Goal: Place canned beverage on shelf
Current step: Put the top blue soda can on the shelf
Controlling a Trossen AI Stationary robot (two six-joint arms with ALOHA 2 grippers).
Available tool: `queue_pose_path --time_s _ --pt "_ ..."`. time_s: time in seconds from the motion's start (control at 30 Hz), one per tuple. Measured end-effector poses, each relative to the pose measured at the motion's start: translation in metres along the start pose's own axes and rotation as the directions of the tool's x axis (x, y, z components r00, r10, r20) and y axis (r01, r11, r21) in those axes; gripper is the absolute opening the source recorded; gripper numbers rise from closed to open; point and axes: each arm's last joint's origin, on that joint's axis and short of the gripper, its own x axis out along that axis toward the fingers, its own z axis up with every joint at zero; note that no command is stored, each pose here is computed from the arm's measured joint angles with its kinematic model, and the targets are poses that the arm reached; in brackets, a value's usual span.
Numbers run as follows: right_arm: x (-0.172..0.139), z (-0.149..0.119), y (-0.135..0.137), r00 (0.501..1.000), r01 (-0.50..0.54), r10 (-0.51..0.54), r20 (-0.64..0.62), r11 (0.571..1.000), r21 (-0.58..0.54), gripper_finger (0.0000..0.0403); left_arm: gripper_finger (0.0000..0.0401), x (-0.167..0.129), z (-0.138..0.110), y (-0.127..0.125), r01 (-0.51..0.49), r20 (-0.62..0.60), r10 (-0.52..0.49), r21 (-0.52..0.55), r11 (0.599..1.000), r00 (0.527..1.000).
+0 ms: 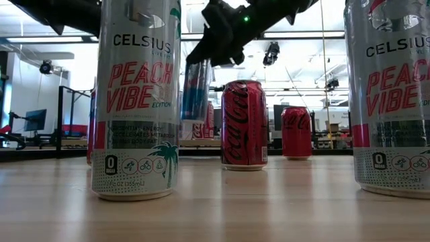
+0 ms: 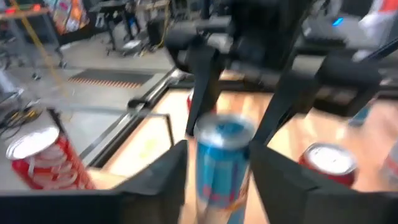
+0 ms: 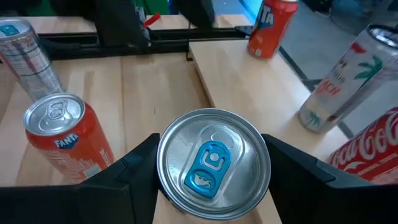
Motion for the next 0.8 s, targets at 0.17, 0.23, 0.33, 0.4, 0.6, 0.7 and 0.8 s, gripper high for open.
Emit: queue_pose_path --time_s 0.17,0.23,0.33,0.4,0.6,0.7,0.8 --pt "-0.012 0.01 -0.002 0.999 0.001 -0.001 0.039 1.0 -0.014 0.0224 0.0278 0.016 -0.015 -0.002 -0.037 -0.088 0.04 0.042 0.998 0.995" --pt "-0.015 0.012 -0.003 0.999 0.002 -0.001 0.048 1.0 -0.024 0.0224 0.0309 0.023 -0.02 -0.004 -0.001 -0.112 0.008 0.062 0.998 0.994" --pt "-0.015 0.012 -0.003 0.999 0.003 -0.001 0.046 0.999 -0.043 0.0224 0.0338 0.034 -0.023 -0.008 0.025 -0.095 -0.018 0.071 0.997 0.995" --pt "-0.015 0.012 -0.003 0.999 0.004 -0.001 0.046 0.999 -0.051 0.0224 0.0345 0.041 -0.023 -0.009 0.03 -0.087 -0.022 0.081 0.996 0.996" --pt "-0.016 0.018 -0.003 0.998 0.006 -0.001 0.056 0.997 -0.078 0.0224 0.0341 0.061 -0.021 -0.012 0.061 -0.113 -0.05 0.088 0.994 0.992" --pt "-0.017 0.022 -0.002 0.998 0.005 0.001 0.068 0.996 -0.087 0.0224 0.0335 0.07 -0.02 -0.013 0.059 -0.124 -0.047 0.102 0.993 0.991" --pt "-0.018 0.025 -0.002 0.996 0.006 0.002 0.087 0.996 -0.091 0.0224 0.0322 0.076 -0.019 -0.013 0.024 -0.129 -0.007 0.133 0.991 0.992"
